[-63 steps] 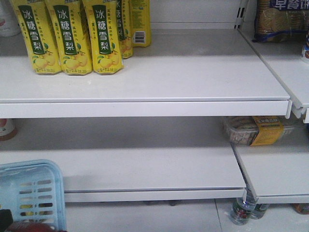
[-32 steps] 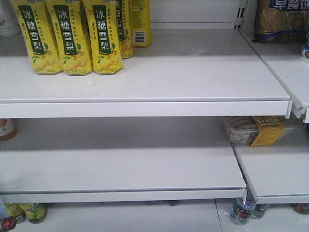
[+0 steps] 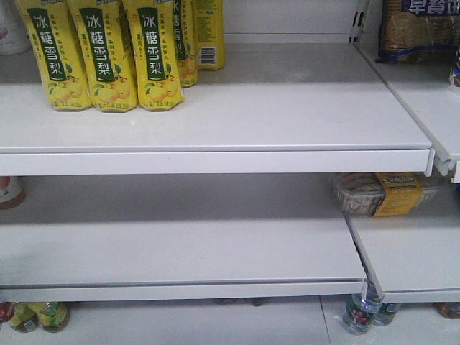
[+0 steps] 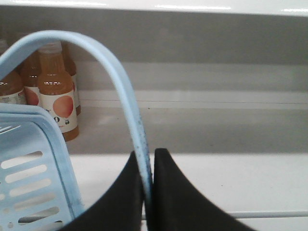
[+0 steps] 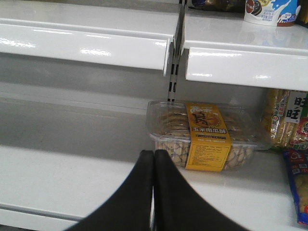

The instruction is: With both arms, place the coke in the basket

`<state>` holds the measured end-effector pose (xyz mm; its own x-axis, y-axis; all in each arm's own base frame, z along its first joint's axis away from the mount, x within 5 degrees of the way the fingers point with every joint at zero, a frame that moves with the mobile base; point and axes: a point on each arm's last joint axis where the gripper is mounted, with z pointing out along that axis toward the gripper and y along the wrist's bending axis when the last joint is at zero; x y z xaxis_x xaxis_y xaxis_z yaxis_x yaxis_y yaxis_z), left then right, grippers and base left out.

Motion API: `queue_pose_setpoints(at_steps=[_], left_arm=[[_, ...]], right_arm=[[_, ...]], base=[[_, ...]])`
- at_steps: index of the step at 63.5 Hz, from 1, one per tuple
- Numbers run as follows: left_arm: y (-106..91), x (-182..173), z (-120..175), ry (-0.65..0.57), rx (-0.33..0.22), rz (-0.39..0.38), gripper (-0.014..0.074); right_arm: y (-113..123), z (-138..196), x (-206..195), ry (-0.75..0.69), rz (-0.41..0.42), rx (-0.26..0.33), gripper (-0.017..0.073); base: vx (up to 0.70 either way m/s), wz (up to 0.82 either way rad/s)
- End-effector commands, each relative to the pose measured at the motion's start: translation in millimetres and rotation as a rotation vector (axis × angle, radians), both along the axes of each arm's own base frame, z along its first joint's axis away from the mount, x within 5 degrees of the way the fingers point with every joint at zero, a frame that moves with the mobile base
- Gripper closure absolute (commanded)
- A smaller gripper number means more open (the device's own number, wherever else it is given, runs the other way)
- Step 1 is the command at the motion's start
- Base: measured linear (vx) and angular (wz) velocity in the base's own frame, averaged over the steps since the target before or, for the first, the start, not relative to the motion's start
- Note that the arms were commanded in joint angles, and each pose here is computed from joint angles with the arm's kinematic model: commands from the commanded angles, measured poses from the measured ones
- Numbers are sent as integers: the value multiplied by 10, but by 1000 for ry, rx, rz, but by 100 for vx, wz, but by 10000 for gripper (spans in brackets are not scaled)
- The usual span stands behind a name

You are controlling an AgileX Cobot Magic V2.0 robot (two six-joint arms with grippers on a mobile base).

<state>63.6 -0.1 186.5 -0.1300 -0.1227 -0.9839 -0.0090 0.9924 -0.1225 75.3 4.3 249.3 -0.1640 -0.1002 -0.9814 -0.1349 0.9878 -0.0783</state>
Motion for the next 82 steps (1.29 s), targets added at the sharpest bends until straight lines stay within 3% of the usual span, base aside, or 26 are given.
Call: queue_pose_setpoints(at_steps=[1, 25, 42, 82], left_arm=[[-28, 1, 258, -203, 106, -34, 600], [-14, -78, 280, -260, 57, -16, 600], [-7, -91, 281, -267, 99, -9, 600], [-8, -98, 280, -272, 118, -10, 600]], right_arm=[[23, 113, 4, -52, 26, -10, 569], [23, 113, 4, -52, 26, -10, 569], [23, 113, 4, -52, 26, -10, 569], [23, 113, 4, -52, 26, -10, 569]], base=[[0, 0], [0, 0], [0, 0], [0, 0]])
